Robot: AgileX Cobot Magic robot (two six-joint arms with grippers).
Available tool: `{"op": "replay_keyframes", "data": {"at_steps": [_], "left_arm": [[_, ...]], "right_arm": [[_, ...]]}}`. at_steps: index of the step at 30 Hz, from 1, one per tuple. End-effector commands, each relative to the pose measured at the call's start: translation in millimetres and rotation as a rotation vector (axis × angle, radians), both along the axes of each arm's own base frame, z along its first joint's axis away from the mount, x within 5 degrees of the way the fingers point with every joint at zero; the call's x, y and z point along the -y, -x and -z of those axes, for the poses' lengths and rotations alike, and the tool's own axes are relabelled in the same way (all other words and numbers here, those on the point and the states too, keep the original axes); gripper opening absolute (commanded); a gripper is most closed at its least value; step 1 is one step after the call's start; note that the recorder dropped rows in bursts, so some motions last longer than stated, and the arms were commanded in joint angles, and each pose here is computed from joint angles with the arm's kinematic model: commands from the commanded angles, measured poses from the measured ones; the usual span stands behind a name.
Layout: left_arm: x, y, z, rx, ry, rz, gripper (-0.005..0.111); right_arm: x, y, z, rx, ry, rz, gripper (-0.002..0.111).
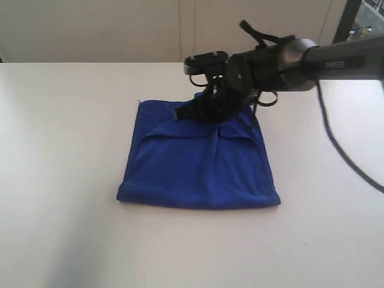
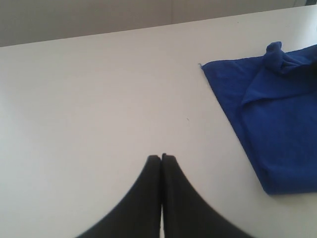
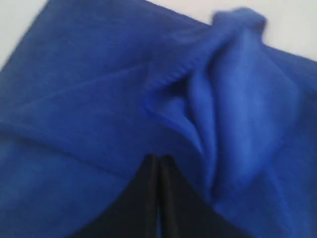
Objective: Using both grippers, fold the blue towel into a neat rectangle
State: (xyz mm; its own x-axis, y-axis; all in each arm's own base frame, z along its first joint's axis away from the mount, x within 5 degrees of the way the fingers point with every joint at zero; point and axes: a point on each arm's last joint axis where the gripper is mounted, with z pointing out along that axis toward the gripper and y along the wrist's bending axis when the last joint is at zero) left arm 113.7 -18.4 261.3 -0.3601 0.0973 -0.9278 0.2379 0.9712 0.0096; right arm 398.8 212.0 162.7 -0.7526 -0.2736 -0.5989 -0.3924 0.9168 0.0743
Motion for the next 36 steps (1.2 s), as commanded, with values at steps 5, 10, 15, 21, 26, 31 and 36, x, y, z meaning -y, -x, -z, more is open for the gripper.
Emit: {"op": "replay_keyframes", "data": {"at_steps": [5, 10, 15, 21, 26, 31, 36], "left_arm": [[0.5, 1.3, 1.9, -0.003, 0.014, -0.001, 0.0], [0.5, 1.3, 1.9, -0.003, 0.014, -0.001, 0.0], [0.5, 1.3, 1.9, -0.003, 0.014, -0.001, 0.0], [0.5, 1.3, 1.9, -0.003, 0.014, -0.001, 0.0], [0.5, 1.3, 1.9, -0.003, 0.014, -0.001, 0.0], [0.5, 1.3, 1.9, -0.003, 0.014, -0.001, 0.0], [0.5, 1.3, 1.9, -0.003, 0.014, -0.001, 0.0]], "right_arm": [[82.0, 14.2, -18.8, 0.054, 0.032, 0.104, 0.0], [103.8, 6.1, -14.2, 0.079, 0.029, 0.156, 0.0], [114.2, -6.5, -3.5, 0.03, 0.011, 0.184, 0.0], [105.2, -20.3, -12.1, -0.123, -0.14, -0.054, 0.0], [104.9, -28.8, -15.5, -0.095, -0.214, -0.049, 0.0], [109.9, -34.8, 3.3, -0.063, -0.197, 0.038, 0.0], [112.9, -43.9, 22.7, -0.037, -0.221, 0.142, 0.0]]}}
